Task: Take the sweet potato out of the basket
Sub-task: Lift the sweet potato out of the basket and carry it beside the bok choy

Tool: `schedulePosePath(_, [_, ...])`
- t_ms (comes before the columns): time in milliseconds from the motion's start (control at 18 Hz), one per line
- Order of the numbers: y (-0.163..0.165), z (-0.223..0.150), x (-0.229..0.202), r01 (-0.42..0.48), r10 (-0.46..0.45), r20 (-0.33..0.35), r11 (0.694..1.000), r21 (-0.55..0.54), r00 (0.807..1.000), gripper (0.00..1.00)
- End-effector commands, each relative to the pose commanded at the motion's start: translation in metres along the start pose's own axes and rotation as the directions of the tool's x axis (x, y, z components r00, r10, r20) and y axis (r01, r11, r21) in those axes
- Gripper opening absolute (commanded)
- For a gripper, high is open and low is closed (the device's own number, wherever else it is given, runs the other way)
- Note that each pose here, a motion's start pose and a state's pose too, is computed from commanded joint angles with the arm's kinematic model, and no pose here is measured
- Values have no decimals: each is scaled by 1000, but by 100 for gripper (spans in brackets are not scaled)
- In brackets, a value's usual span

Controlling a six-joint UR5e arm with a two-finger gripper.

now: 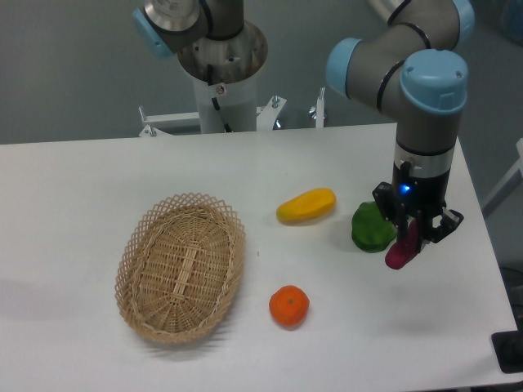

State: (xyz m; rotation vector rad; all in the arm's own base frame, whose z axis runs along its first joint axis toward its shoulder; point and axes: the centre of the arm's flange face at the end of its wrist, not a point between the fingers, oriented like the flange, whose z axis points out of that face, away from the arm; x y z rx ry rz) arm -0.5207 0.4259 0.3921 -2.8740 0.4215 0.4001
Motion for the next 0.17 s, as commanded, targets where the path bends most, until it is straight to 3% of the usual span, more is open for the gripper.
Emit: schedulePosePath(167, [-1,-3,0,1,-1,6,1000,3,1000,25])
